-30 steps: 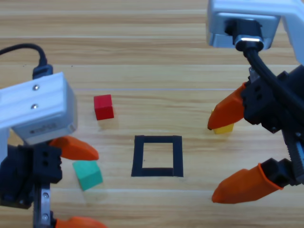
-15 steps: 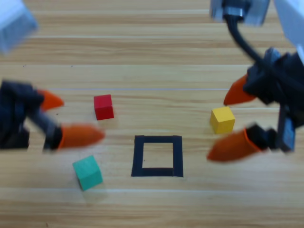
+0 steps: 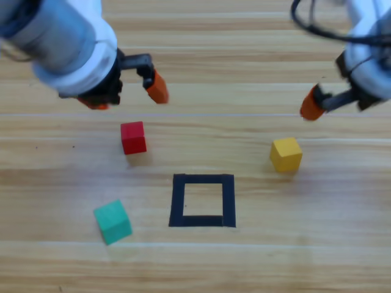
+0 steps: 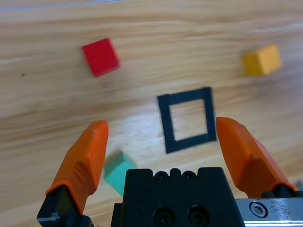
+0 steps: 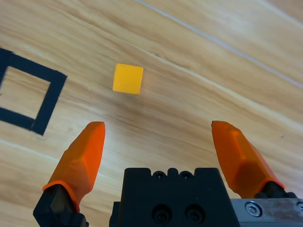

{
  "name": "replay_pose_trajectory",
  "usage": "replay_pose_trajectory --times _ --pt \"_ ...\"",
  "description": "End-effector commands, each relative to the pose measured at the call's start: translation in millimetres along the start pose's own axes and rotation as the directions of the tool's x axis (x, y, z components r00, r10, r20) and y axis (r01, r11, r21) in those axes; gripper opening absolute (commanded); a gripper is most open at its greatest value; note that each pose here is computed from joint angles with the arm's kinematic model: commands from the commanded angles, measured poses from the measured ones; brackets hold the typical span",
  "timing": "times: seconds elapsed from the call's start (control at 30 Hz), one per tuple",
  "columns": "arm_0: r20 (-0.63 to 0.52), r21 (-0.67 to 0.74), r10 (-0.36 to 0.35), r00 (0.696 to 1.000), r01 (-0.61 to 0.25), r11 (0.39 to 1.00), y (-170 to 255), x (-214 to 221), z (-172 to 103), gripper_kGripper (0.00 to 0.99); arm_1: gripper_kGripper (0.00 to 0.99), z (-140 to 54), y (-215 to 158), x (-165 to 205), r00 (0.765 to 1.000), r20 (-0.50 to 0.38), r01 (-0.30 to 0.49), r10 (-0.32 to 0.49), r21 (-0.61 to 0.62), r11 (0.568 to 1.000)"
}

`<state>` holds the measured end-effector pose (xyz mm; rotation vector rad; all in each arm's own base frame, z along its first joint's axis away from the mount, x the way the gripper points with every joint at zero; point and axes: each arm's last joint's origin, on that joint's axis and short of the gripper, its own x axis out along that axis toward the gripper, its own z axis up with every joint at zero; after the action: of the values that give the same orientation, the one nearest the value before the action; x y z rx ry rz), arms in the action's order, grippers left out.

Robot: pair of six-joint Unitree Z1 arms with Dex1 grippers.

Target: Stack the blocks in the rectangular block: red at the bottom, yellow in the middle, green on top

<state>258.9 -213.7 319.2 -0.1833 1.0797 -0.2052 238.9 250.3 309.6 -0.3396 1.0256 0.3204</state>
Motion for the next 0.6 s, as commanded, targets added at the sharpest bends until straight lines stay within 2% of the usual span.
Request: replay_pose_trajectory --times 0.03,0.1,0.23,0.3,0.43,0.6 --pt "-0.176 -0.139 0.220 0.960 -0.245 0.959 20.9 86.2 54.2 0.960 0.989 16.0 18.9 75.5 0.992 -0.110 0.064 -0.062 0.015 0.998" --pt "-0.220 -0.143 0.278 0.935 -0.313 0.939 16.8 107.7 64.7 0.960 0.989 20.5 24.7 89.3 0.990 -0.123 0.066 -0.063 0.017 0.998" --pt "-0.311 -0.123 0.349 0.884 -0.402 0.907 6.3 145.7 81.5 0.960 0.988 27.0 36.3 115.7 0.987 -0.156 0.054 -0.049 0.026 0.998" --pt "-0.346 -0.124 0.353 0.869 -0.415 0.901 5.1 157.1 81.5 0.960 0.988 30.5 34.2 127.2 0.984 -0.175 0.044 -0.034 0.050 0.998" --pt "-0.381 -0.141 0.325 0.866 -0.402 0.905 4.8 161.8 77.7 0.962 0.988 32.2 34.1 142.0 0.980 -0.194 0.057 -0.042 0.073 0.996" --pt "-0.417 -0.144 0.337 0.844 -0.427 0.893 8.0 178.1 70.5 0.962 0.988 30.2 33.5 154.2 0.975 -0.215 0.073 -0.051 0.095 0.993"
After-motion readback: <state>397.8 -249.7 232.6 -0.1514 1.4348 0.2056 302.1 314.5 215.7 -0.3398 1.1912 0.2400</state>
